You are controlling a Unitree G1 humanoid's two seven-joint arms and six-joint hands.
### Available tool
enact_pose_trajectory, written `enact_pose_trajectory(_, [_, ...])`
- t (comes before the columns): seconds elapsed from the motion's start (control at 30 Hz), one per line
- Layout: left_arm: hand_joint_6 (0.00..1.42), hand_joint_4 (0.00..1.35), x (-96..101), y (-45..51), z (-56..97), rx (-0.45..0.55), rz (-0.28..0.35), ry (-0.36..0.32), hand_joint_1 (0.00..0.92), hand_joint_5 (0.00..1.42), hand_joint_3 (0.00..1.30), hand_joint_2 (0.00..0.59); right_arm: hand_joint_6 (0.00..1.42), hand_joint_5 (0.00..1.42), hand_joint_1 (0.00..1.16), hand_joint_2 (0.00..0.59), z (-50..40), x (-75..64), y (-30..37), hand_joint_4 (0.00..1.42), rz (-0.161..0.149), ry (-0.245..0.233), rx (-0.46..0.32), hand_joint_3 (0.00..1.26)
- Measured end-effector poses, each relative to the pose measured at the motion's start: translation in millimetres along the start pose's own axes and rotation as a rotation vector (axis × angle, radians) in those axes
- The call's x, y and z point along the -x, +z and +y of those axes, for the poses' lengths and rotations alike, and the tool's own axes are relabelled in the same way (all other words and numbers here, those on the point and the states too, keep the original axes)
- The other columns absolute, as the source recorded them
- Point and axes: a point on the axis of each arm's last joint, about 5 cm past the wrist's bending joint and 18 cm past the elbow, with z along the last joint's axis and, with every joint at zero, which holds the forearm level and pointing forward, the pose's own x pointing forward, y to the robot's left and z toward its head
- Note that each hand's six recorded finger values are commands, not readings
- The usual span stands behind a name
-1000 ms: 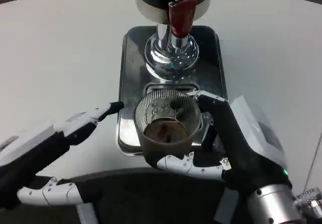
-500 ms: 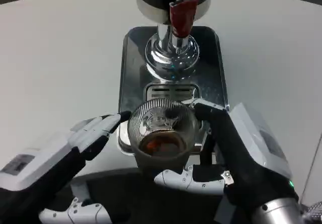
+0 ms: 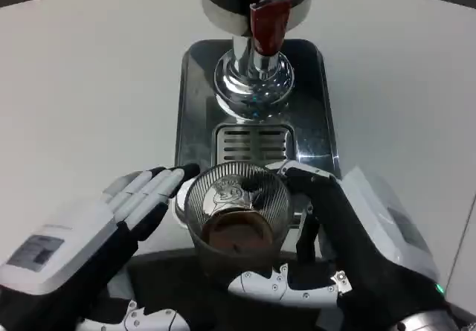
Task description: Grasp the cup under the faucet to collect the drink, then remove the cup.
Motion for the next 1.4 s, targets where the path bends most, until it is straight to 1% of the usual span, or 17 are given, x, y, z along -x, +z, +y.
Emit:
enact_pose_trajectory(0.2, [0.00, 0.00, 0.0, 3.5, -0.2, -0.024, 0.002, -0.008, 0.158, 0.00, 0.00, 0.072, 1.38, 1.15, 1.02, 0.117, -1.6, 2.7, -0.1, 1.10, 0.002, 0.003, 0.003, 1.00])
enact_pose_trajectory(0.43, [0.00, 0.00, 3.7, 6.4, -5.9, -0.004, 0.009, -0.029, 0.156, 0.00, 0.00, 0.078, 1.38, 1.15, 1.02, 0.113, -2.4, 7.1, -1.3, 1.10, 0.008, 0.013, 0.012, 0.99])
enact_pose_trajectory(0.57, [0.00, 0.00, 5.0, 8.5, -5.9, -0.006, 0.005, -0.024, 0.158, 0.00, 0.00, 0.078, 1.38, 1.15, 1.02, 0.113, -4.4, 9.7, -0.7, 1.10, 0.007, 0.009, 0.012, 1.00])
enact_pose_trajectory(0.63, [0.00, 0.00, 5.7, 8.6, -6.3, -0.004, 0.007, -0.023, 0.156, 0.00, 0.00, 0.079, 1.38, 1.15, 1.02, 0.112, -4.3, 10.5, -0.9, 1.10, 0.010, 0.012, 0.012, 0.99])
enact_pose_trajectory(0.83, [0.00, 0.00, 8.0, 8.7, -7.8, 0.002, 0.015, -0.030, 0.151, 0.00, 0.00, 0.081, 1.38, 1.15, 1.02, 0.112, -4.6, 12.2, -0.6, 1.10, 0.004, 0.017, 0.016, 0.99])
enact_pose_trajectory(1.4, [0.00, 0.00, 8.6, 8.0, -6.5, -0.002, 0.019, -0.020, 0.149, 0.00, 0.00, 0.081, 1.38, 1.15, 1.02, 0.112, -4.5, 14.7, -1.8, 1.10, 0.009, 0.023, 0.022, 0.99])
